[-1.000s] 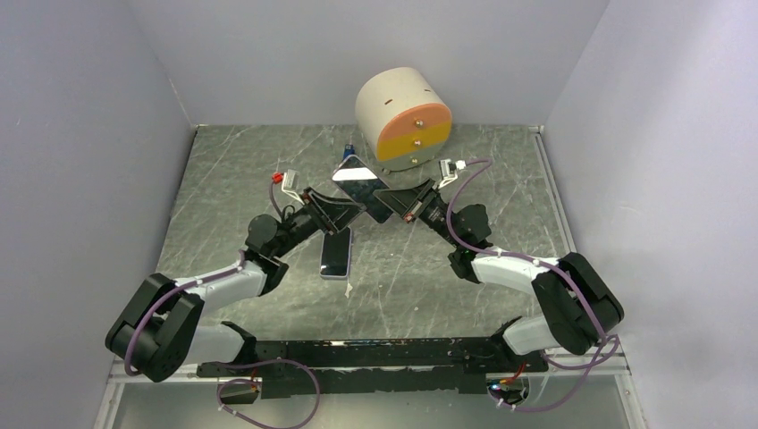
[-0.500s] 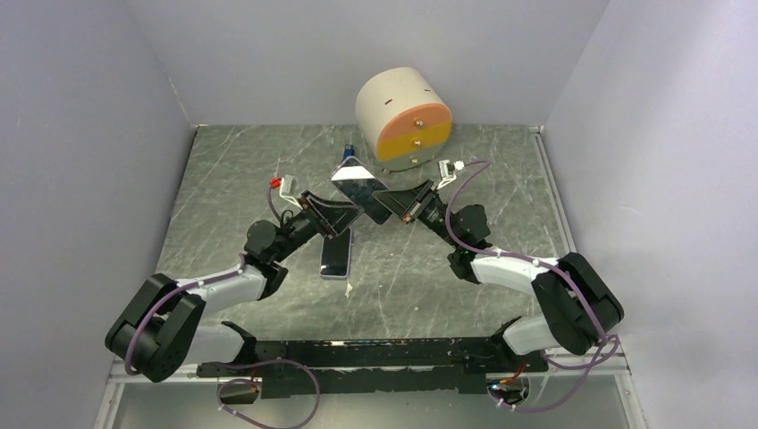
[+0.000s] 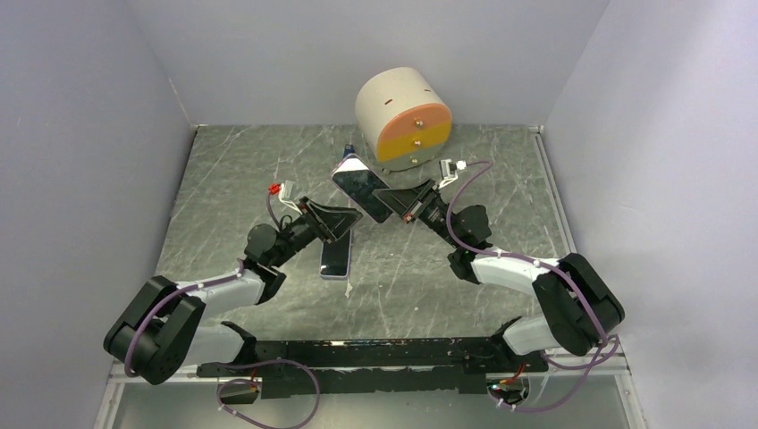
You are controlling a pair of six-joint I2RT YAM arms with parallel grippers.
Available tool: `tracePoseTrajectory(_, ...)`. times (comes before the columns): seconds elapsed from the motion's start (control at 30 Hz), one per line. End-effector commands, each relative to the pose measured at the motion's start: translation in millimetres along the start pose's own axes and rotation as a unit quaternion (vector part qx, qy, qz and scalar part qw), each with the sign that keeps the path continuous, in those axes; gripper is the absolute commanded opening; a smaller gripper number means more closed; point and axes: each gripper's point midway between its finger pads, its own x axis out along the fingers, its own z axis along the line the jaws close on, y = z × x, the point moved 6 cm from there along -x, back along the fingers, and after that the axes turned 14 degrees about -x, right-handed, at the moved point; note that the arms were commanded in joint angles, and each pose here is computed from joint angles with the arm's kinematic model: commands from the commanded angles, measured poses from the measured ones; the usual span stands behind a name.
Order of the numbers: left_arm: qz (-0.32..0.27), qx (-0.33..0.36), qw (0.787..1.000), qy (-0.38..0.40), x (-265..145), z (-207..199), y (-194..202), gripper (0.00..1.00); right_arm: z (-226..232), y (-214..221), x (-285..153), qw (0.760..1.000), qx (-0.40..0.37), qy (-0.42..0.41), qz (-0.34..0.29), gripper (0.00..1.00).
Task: Take the phone out of the phone case
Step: Remove the phone case from the phone.
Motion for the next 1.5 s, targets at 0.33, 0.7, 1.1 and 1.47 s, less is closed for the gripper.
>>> tracePoseTrajectory(0.33,0.004,0.025,0.997,0.070,14,-26,-5,0.51,41,-29,4,0.994,-0.025,-0.082,-0.060,0.00)
tracePoseTrajectory(0.7,-0.018,0.019,0.999,0.047,26,-23,-15,0.49,45,-27,4,0.994,-0.022,-0.094,-0.052,0.00)
tracePoseTrajectory(1.1,-0.063,0.018,0.996,0.062,39,-35,-33,0.19,35,-16,-1,0.995,-0.016,-0.085,-0.041,0.00)
tracePoseTrajectory(1.47,-0.111,0.032,0.993,-0.020,30,-24,-51,0.03,24,-9,-11,0.996,-0.025,-0.085,-0.023,0.00)
